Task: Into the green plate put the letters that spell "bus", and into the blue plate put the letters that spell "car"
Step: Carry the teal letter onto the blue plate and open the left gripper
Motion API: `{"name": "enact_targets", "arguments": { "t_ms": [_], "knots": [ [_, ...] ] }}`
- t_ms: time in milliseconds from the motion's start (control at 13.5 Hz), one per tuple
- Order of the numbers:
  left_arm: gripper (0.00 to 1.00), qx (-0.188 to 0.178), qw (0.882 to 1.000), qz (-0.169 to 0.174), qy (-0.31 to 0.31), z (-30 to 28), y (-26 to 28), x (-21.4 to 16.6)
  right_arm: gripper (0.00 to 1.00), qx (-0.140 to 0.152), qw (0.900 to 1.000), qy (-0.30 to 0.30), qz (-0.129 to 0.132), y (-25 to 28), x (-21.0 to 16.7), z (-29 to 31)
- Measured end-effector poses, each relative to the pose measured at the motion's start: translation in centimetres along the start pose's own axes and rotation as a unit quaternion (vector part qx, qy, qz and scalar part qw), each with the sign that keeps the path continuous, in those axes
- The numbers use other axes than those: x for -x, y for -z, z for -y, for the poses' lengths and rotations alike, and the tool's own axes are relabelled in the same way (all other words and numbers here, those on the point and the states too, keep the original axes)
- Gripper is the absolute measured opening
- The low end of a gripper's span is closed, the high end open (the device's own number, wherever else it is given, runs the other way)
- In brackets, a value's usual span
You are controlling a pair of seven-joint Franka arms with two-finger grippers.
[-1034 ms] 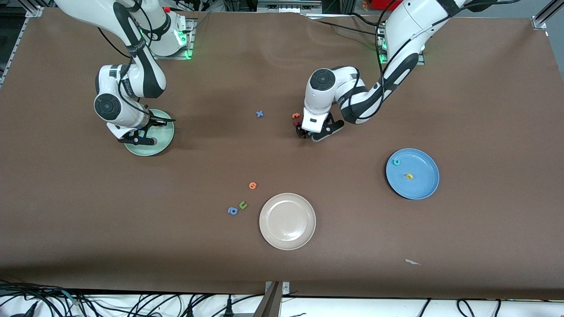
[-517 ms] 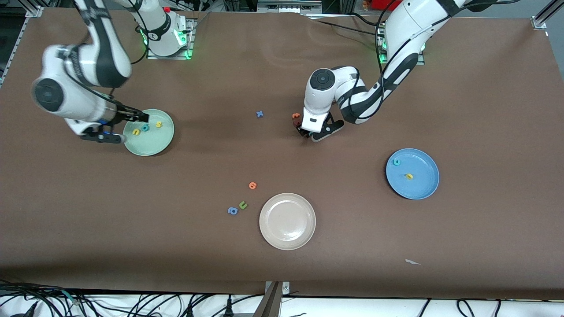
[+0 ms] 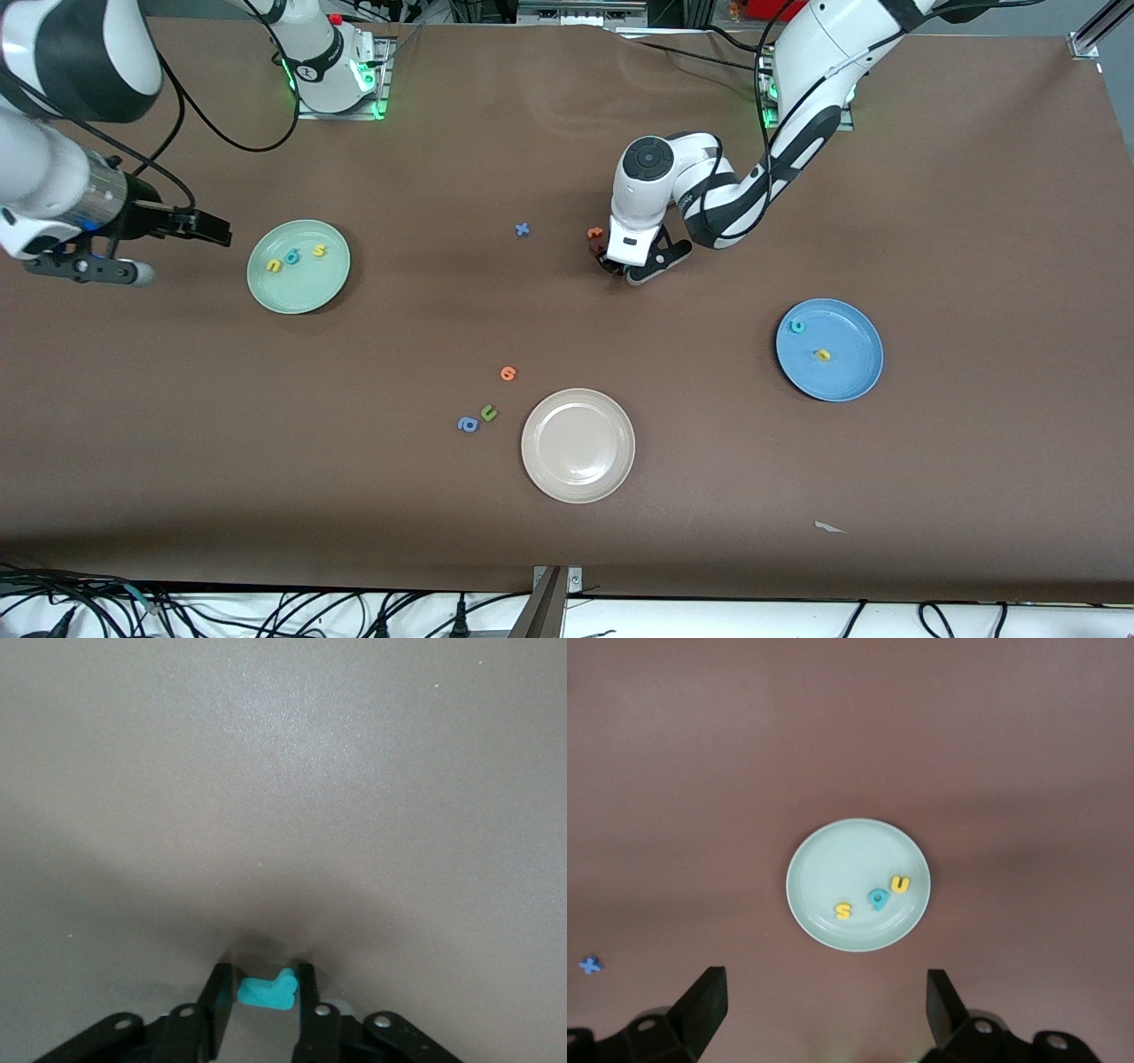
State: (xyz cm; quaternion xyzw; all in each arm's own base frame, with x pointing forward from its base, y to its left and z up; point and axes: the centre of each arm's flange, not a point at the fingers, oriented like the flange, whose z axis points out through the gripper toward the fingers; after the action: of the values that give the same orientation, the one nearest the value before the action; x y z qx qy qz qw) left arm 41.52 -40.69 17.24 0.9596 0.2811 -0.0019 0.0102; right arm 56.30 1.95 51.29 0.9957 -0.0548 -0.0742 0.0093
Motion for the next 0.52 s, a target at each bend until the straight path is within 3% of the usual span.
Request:
{"name": "enact_targets", "arguments": {
  "t_ms": [222,517],
  "knots": [
    [0.32,0.000,1.000,0.000,0.001,0.0,0.0,0.0,1.00,-0.002,1.000,0.003,-0.023,2.7,-0.3,0.2],
    [0.30,0.001,1.000,0.000,0.001,0.0,0.1,0.0,1.00,0.006,1.000,0.006,-0.011,4.0,-0.6,0.7]
  ]
}}
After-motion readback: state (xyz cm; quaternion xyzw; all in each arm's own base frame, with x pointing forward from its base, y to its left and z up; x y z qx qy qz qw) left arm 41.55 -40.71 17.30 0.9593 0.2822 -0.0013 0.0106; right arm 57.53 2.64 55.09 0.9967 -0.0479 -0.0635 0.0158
